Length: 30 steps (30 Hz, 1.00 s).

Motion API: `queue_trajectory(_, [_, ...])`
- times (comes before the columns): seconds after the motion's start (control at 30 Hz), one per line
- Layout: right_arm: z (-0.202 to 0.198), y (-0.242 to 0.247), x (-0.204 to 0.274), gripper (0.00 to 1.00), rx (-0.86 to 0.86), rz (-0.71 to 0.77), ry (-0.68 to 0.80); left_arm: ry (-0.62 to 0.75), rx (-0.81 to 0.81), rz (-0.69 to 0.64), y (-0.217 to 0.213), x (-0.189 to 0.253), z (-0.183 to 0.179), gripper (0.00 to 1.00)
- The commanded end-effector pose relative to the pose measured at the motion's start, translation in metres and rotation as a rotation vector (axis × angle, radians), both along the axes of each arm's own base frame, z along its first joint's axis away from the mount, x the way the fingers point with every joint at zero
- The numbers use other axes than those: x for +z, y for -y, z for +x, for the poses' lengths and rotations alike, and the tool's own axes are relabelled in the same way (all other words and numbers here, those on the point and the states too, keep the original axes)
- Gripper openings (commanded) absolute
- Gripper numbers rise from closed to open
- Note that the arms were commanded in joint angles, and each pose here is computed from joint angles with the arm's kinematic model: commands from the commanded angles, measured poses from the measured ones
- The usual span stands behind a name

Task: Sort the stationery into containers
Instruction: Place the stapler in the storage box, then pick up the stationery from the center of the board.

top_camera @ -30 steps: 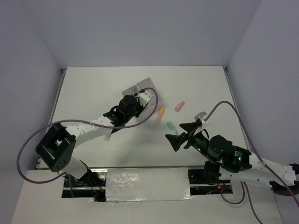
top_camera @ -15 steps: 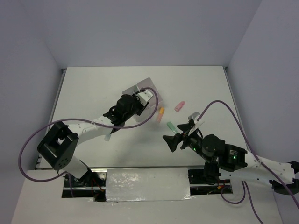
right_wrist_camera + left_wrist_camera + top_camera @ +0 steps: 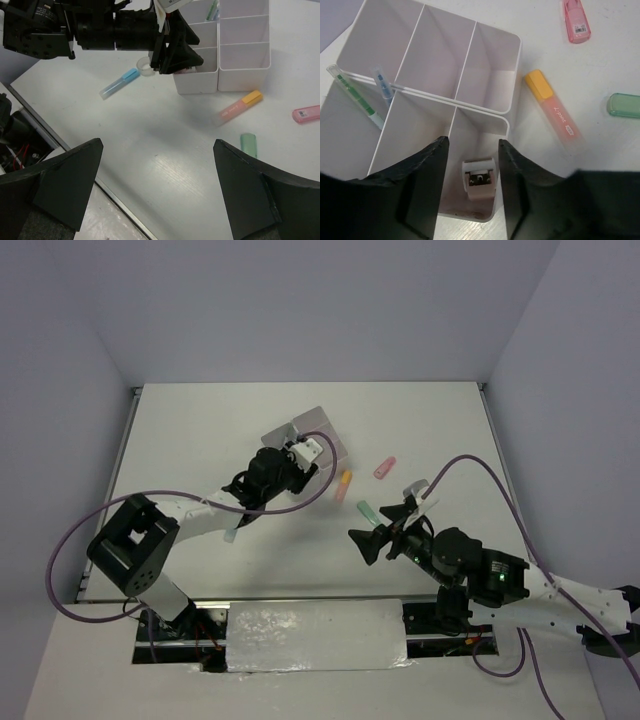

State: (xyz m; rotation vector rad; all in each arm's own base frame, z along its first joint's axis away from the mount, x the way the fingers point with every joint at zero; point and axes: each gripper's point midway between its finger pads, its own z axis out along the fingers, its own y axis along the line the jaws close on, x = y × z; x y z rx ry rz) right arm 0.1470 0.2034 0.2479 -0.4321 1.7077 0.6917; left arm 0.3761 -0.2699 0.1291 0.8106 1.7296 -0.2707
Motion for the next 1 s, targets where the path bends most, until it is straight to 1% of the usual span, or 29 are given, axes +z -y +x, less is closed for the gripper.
queue_trajectory(0.0, [0.003, -0.001, 0.007, 1.0, -0.024, 0.024, 0.008, 0.073, -0.021, -0.098, 0.01, 0.029, 0.003, 0.59])
queue_trajectory(0.1, [0.004, -0.003, 0.005, 1.0, -0.028, 0.023, 0.001, 0.065, -0.016, -0.114, 0.01, 0.03, 0.002, 0.64])
queue_trajectory(0.17, [0.003, -0.007, 0.002, 1.0, -0.011, 0.018, 0.0, 0.056, -0.043, -0.132, 0.015, 0.034, -0.002, 0.67])
queue_trajectory(0.23, [0.008, -0.007, -0.005, 1.0, -0.045, 0.005, -0.014, 0.038, -0.043, -0.161, 0.016, 0.038, -0.004, 0.68])
queue_trajectory(0.27, [0.012, -0.005, -0.008, 1.0, -0.077, 0.006, -0.033, 0.048, -0.044, -0.187, 0.016, 0.049, -0.007, 0.69])
queue_trajectory(0.3, [0.018, -0.005, -0.017, 1.0, -0.1, -0.027, -0.05, 0.051, -0.044, -0.212, 0.016, 0.056, -0.01, 0.7])
queue_trajectory(0.33, [0.019, -0.008, -0.021, 1.0, -0.096, -0.037, -0.084, 0.063, -0.018, -0.255, 0.012, 0.073, -0.011, 0.74])
queue_trajectory(0.37, [0.024, -0.007, -0.028, 1.0, -0.11, -0.056, -0.112, 0.041, 0.005, -0.299, 0.011, 0.081, -0.011, 0.78])
queue_trajectory(0.4, [0.043, 0.001, -0.04, 1.0, -0.18, -0.088, -0.158, -0.017, 0.058, -0.284, 0.004, 0.075, -0.012, 0.96])
queue_trajectory(0.43, [0.044, -0.004, -0.048, 1.0, -0.146, -0.086, -0.216, -0.037, 0.107, -0.338, 0.003, 0.098, -0.008, 0.99])
queue_trajectory(0.47, [0.05, -0.004, -0.061, 1.0, -0.153, -0.113, -0.261, -0.063, 0.194, -0.326, -0.009, 0.098, -0.002, 0.99])
queue_trajectory(0.5, [0.063, 0.006, -0.066, 1.0, -0.196, -0.111, -0.294, -0.143, 0.254, -0.312, -0.016, 0.098, -0.006, 0.99])
queue_trajectory(0.53, [0.061, -0.001, -0.072, 1.0, -0.158, -0.111, -0.331, -0.169, 0.303, -0.308, -0.023, 0.099, -0.007, 0.99])
queue_trajectory(0.57, [0.066, -0.002, -0.081, 1.0, -0.165, -0.135, -0.364, -0.181, 0.385, -0.298, -0.037, 0.099, -0.006, 0.99])
queue_trajectory(0.6, [0.07, 0.0, -0.085, 1.0, -0.18, -0.145, -0.385, -0.252, 0.449, -0.276, -0.048, 0.091, -0.016, 0.99])
queue_trajectory(0.67, [0.075, 0.001, -0.096, 1.0, -0.202, -0.207, -0.422, -0.267, 0.532, -0.274, -0.068, 0.098, -0.028, 0.99])
queue_trajectory(0.7, [0.078, 0.004, -0.1, 1.0, -0.211, -0.231, -0.43, -0.304, 0.565, -0.278, -0.079, 0.1, -0.042, 0.99])
queue_trajectory(0.77, [0.082, 0.005, -0.114, 1.0, -0.209, -0.274, -0.492, -0.322, 0.587, -0.29, -0.09, 0.105, -0.057, 0.99])
queue_trajectory(0.8, [0.085, 0.007, -0.119, 1.0, -0.215, -0.28, -0.519, -0.321, 0.588, -0.323, -0.098, 0.114, -0.069, 0.99])
queue_trajectory(0.83, [0.093, 0.015, -0.121, 0.99, -0.248, -0.277, -0.545, -0.335, 0.586, -0.315, -0.103, 0.112, -0.078, 0.99])
queue_trajectory(0.9, [0.1, 0.018, -0.134, 0.97, -0.262, -0.303, -0.584, -0.335, 0.534, -0.343, -0.106, 0.122, -0.095, 0.99])
queue_trajectory(0.97, [0.11, 0.022, -0.143, 0.96, -0.28, -0.324, -0.613, -0.36, 0.502, -0.32, -0.11, 0.12, -0.109, 0.99])
